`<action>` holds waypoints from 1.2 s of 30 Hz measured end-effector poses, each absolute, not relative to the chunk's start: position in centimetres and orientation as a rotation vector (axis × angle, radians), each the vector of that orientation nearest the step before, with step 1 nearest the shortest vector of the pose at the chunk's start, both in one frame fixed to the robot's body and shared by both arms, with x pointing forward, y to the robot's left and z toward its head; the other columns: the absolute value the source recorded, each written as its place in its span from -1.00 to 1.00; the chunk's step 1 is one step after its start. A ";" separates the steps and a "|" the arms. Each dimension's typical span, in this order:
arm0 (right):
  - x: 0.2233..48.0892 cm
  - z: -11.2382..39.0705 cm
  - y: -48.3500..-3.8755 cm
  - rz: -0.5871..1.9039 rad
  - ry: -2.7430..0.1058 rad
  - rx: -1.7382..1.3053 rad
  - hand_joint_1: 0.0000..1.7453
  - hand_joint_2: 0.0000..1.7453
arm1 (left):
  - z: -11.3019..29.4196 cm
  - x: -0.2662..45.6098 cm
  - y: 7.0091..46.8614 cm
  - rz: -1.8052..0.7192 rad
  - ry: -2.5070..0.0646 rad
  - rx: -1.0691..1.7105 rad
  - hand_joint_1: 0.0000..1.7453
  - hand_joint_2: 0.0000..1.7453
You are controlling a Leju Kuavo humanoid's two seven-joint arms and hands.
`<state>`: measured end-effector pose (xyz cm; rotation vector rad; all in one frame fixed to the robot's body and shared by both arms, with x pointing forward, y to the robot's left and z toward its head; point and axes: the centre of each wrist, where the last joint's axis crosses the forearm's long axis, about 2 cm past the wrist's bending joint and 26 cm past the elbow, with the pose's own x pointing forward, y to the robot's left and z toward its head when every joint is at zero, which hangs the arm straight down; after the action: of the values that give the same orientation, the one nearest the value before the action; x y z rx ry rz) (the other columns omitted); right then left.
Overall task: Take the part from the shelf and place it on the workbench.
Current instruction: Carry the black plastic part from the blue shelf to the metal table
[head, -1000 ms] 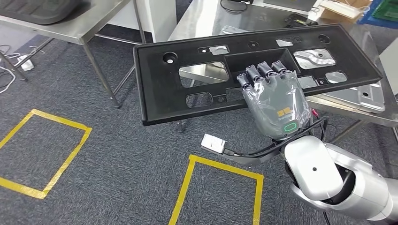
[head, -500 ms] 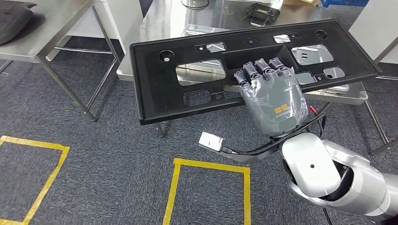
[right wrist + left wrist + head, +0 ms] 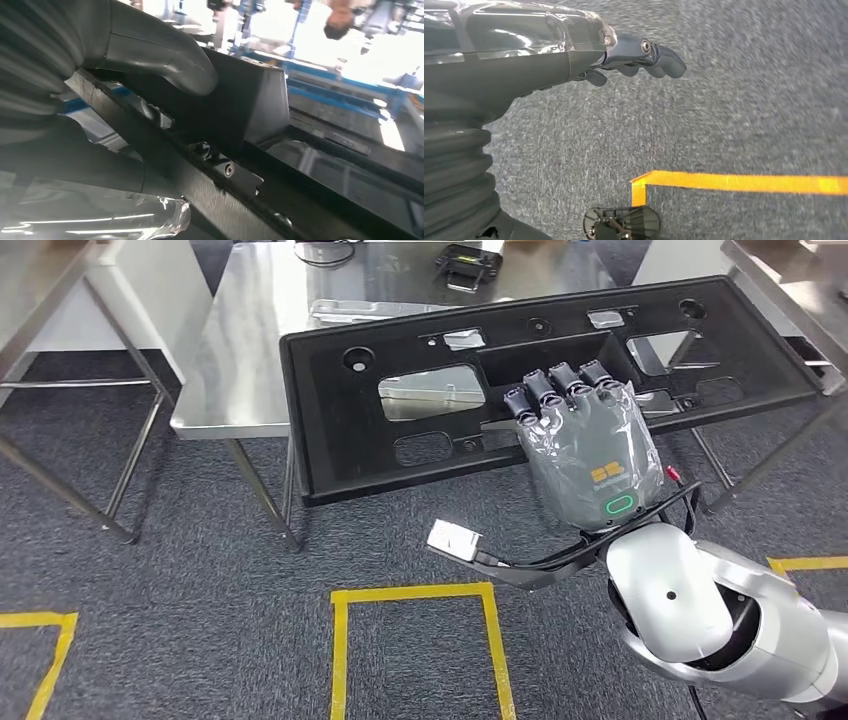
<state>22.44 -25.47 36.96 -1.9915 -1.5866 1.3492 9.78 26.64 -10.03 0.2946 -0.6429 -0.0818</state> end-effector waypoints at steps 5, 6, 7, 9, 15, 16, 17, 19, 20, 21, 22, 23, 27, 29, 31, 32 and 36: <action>22.4 37.0 -25.5 1.344 -1.585 -1.994 1.00 1.00 | -10.0 10.0 26.6 -0.081 -0.648 0.294 -1.00 1.00; 22.4 37.0 -25.5 1.343 -1.585 -1.995 1.00 1.00 | -10.0 10.0 26.6 -0.081 -0.649 0.294 -1.00 1.00; 22.4 37.0 -25.5 1.343 -1.583 -1.994 1.00 1.00 | -10.0 10.0 26.6 -0.081 -0.650 0.294 -1.00 1.00; 22.4 37.0 -25.6 1.341 -1.580 -1.998 1.00 1.00 | -9.9 10.1 26.6 -0.080 -0.654 0.294 -1.00 1.00; 22.4 37.0 -25.6 1.334 -1.577 -2.016 1.00 1.00 | -10.0 10.0 26.3 -0.077 -0.653 0.275 -1.00 1.00; 22.4 37.0 -25.7 1.331 -1.577 -2.022 1.00 1.00 | -10.0 9.9 26.3 -0.076 -0.651 0.265 -1.00 1.00; 22.4 37.0 -25.7 1.328 -1.577 -2.028 1.00 1.00 | -10.0 9.8 26.3 -0.075 -0.650 0.253 -1.00 1.00; 22.4 37.0 -25.7 1.323 -1.578 -2.038 1.00 1.00 | -10.0 9.8 26.3 -0.073 -0.652 0.236 -1.00 1.00; 22.4 37.0 -25.7 1.322 -1.578 -2.040 1.00 1.00 | -10.0 9.8 26.3 -0.073 -0.653 0.231 -1.00 1.00; 22.4 37.0 -25.7 1.322 -1.578 -2.041 1.00 1.00 | -10.0 9.8 26.4 -0.073 -0.654 0.229 -1.00 1.00; 22.4 37.0 -25.7 1.323 -1.577 -2.041 1.00 1.00 | -10.1 9.8 26.4 -0.072 -0.654 0.227 -1.00 1.00; 22.4 36.9 -25.7 1.324 -1.576 -2.041 1.00 1.00 | -10.1 9.7 26.4 -0.072 -0.654 0.226 -1.00 1.00; 22.4 36.9 -25.8 1.325 -1.573 -2.045 1.00 1.00 | -10.1 9.6 26.5 -0.072 -0.651 0.227 -1.00 1.00; 22.4 36.9 -25.8 1.326 -1.573 -2.047 1.00 1.00 | -10.1 9.6 26.5 -0.072 -0.652 0.227 -1.00 1.00; 22.4 36.9 -25.8 1.327 -1.576 -2.049 1.00 1.00 | -10.1 9.7 26.5 -0.072 -0.654 0.226 -1.00 1.00; 22.4 36.9 -25.8 1.328 -1.578 -2.050 1.00 1.00 | -10.1 9.7 26.5 -0.072 -0.656 0.225 -1.00 1.00; 22.3 36.8 -25.8 1.338 -1.589 -2.043 1.00 1.00 | -10.1 9.7 26.5 -0.073 -0.659 0.222 -1.00 1.00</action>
<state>22.35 -25.79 36.83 -2.0426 -1.5895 1.3382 9.70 26.54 -10.09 0.2223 -0.6593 -0.0727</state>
